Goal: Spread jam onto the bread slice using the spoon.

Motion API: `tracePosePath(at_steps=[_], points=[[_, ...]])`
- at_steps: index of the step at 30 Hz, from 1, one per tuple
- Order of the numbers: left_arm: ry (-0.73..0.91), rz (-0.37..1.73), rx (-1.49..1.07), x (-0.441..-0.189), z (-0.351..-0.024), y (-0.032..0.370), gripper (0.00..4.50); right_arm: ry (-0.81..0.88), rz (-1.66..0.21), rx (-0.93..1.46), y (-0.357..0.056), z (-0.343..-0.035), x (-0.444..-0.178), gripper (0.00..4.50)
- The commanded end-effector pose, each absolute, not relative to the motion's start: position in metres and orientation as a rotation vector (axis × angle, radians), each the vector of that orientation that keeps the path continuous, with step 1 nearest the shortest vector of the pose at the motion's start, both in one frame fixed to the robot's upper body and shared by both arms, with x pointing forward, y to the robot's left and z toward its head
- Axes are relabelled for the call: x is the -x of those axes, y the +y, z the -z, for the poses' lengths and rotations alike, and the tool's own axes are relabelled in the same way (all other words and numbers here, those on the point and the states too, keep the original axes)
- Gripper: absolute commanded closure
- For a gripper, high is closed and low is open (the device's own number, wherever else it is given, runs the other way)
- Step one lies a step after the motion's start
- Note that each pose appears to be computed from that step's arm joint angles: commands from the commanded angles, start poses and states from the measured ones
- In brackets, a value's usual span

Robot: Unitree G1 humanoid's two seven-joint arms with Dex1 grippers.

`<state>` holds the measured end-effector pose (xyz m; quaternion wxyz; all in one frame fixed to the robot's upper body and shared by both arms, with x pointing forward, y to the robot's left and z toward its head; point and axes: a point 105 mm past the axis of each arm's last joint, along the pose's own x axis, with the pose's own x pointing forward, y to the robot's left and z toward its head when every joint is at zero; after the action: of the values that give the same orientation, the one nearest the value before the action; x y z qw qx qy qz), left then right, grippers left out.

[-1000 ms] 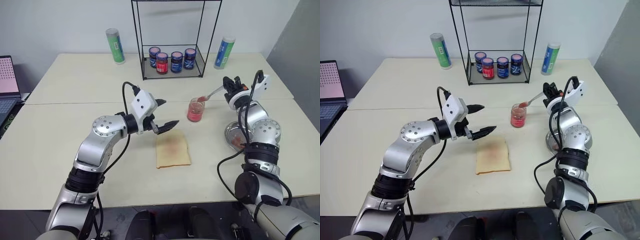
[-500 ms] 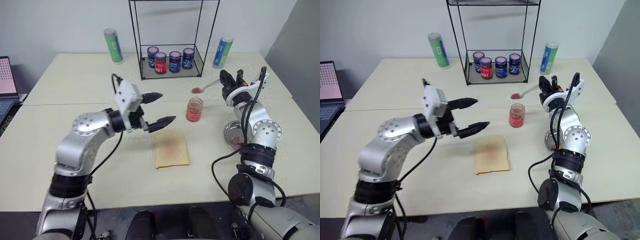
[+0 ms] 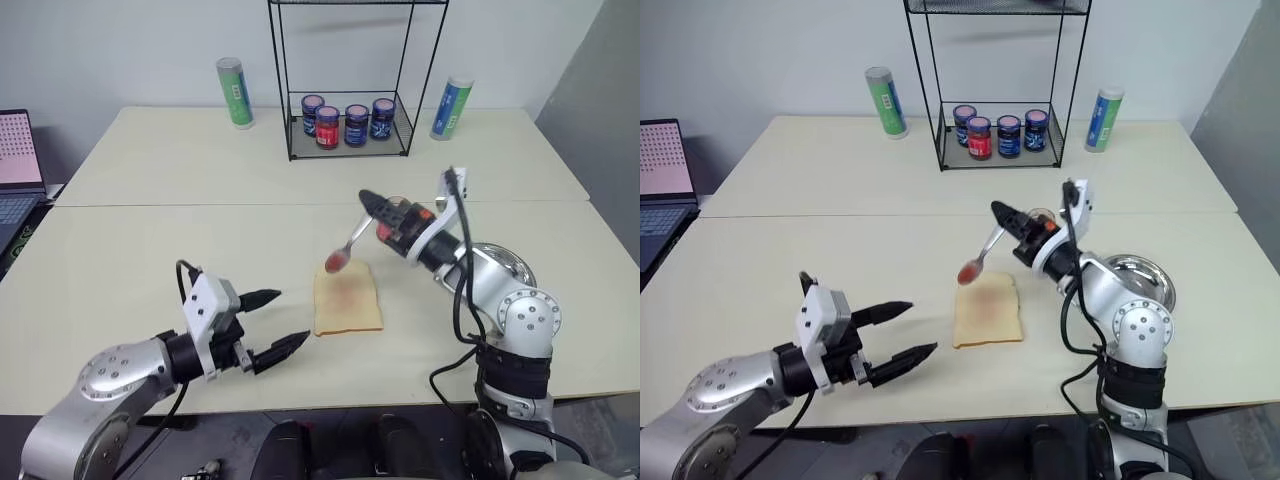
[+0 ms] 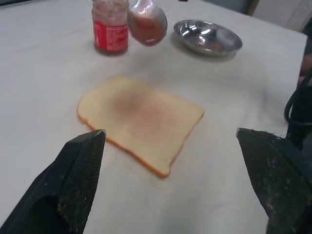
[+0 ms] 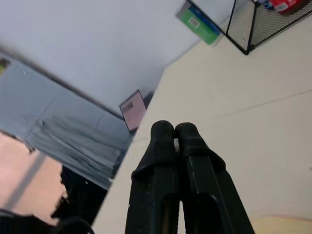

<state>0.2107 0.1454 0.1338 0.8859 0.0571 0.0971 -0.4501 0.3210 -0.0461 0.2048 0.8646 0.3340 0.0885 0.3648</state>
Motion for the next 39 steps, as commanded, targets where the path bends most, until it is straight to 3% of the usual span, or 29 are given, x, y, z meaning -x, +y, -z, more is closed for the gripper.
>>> tracePosePath(at_steps=[1,7,18,27,39], points=[[0.168,0.943,-0.187,-0.201,-0.136,0.147,0.00,0.101,-0.831,-0.570,-0.039,-0.211,-0.312,4.49],[0.173,0.957,-0.216,-0.196,-0.133,0.150,0.00,0.028,-0.828,-0.388,-0.041,-0.205,-0.318,4.49],[0.168,0.970,-0.226,-0.201,-0.135,0.151,0.00,-0.011,-0.830,-0.337,-0.043,-0.202,-0.318,4.49],[0.164,0.975,-0.242,-0.206,-0.140,0.154,0.00,0.163,-0.663,-0.759,-0.054,-0.177,-0.333,4.49],[0.153,0.981,-0.248,-0.210,-0.143,0.150,0.00,0.271,-0.593,-0.817,-0.052,-0.140,-0.342,4.49]])
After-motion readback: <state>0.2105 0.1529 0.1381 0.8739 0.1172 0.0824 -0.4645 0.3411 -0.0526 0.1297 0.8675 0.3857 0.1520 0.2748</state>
